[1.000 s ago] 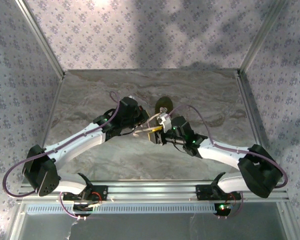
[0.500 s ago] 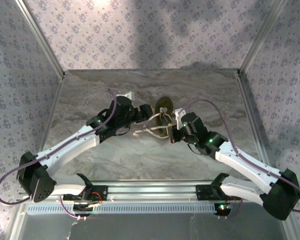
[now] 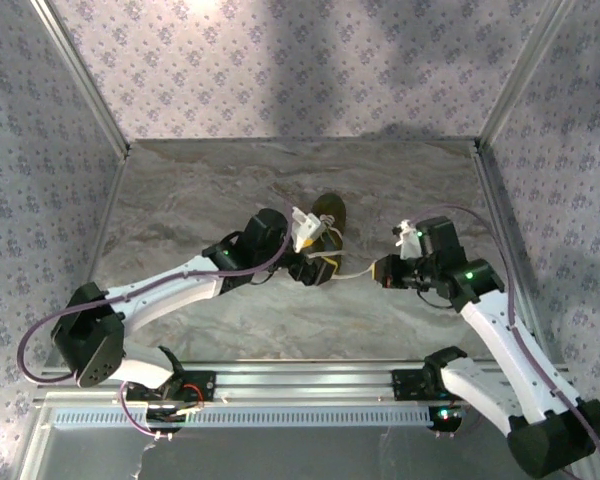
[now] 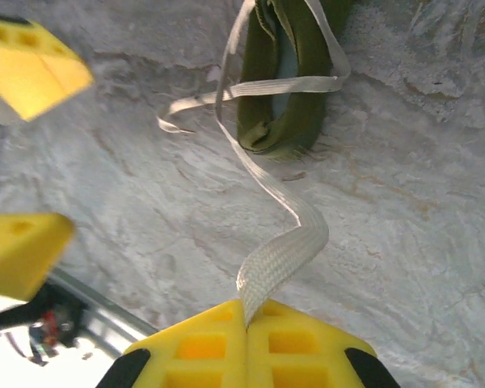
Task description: Tie the shoes
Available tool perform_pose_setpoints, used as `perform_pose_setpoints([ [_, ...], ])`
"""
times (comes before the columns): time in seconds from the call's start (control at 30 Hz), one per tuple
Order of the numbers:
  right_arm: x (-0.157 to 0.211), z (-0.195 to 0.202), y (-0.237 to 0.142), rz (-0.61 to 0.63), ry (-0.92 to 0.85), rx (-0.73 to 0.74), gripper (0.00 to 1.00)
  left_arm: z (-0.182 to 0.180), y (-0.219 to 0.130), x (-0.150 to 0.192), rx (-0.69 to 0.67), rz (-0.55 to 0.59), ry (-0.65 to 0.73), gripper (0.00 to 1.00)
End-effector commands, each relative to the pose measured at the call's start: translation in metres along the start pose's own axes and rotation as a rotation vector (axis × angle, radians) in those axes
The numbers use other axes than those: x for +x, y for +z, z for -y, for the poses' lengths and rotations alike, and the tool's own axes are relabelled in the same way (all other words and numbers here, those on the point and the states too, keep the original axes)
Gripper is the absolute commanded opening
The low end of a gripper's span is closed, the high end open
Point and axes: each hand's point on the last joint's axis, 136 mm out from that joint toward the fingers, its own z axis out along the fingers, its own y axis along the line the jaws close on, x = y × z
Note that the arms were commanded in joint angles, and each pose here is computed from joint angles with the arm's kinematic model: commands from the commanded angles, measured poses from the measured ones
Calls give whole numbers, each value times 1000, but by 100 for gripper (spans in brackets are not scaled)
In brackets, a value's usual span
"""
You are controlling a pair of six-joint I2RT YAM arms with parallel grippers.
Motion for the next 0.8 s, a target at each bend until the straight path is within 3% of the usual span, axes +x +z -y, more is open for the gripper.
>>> perform_pose_setpoints([
  [0.0, 3, -31, -16, -52, 38, -188, 0, 33, 0, -22, 111, 130, 239, 92],
  [0.1, 1, -35, -17, -60, 49, -227, 0, 52, 7, -16, 148, 135, 342, 89],
  [0.33, -3, -44, -16, -60, 71, -278, 0, 70, 38, -12, 228, 125, 410, 79],
  [0.6, -1, -44, -16, -69, 79, -282, 0, 72, 64, -34, 237, 163, 423, 74],
  [0.77, -1, -44, -15, -65, 83, -279, 0, 82, 69, -42, 293, 178, 406, 65],
])
